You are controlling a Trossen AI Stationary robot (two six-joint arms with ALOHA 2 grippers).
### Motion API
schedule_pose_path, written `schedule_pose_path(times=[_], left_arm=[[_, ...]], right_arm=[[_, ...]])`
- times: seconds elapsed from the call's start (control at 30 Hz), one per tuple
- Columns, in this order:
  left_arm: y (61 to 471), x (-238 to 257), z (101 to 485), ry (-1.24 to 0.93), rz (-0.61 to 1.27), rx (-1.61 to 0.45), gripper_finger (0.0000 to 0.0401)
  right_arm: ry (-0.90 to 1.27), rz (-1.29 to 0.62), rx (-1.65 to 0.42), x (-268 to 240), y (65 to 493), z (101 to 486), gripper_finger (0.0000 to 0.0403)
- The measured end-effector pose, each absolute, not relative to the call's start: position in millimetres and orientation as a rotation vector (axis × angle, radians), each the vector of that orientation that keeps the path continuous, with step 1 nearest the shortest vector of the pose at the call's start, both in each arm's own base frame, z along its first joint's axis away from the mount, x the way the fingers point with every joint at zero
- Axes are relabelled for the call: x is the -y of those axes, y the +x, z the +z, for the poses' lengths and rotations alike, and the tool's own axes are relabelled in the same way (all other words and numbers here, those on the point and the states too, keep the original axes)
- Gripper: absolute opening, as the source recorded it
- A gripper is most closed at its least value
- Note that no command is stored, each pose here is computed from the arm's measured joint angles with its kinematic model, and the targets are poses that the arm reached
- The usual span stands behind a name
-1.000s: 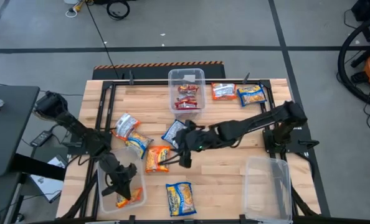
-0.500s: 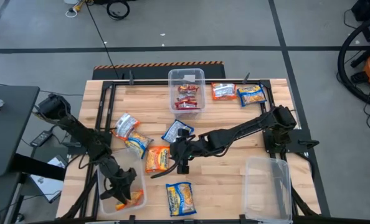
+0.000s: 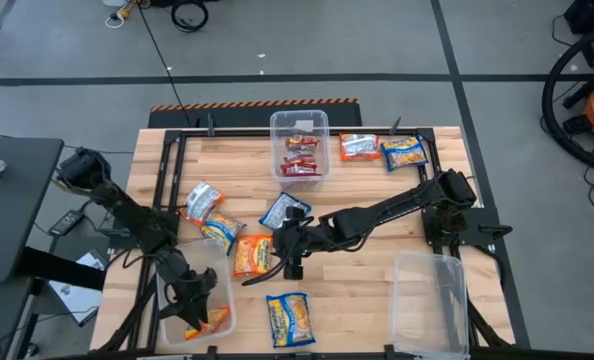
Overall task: Sort Maruchan noodles
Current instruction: Put the orange noodle pack into the bottom left transparent bin
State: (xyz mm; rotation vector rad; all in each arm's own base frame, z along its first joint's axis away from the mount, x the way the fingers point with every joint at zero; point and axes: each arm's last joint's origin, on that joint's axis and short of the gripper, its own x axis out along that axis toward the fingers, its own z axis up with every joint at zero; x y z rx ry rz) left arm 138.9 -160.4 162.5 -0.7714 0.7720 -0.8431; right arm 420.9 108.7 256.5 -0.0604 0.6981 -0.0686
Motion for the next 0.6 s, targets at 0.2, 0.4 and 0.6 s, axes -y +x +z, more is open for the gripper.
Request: schedule_pose_path(times=[0.2, 0.4, 0.6], left_arm=[[138, 158, 156, -0.798, -0.747, -0.855, 0.0118], [139, 157, 156, -0.823, -0.741, -0.860, 0.0103], [139, 157, 162, -0.812, -0.735, -0.862, 0.0066]], right_arm=[[-0.034, -0.080, -0.698, -109, 421, 256, 0.0215], [-0.095, -0.060, -0.705, -109, 422, 254, 0.0215], [-0.163, -0.006, -0.733, -113, 429, 237, 0.0215]])
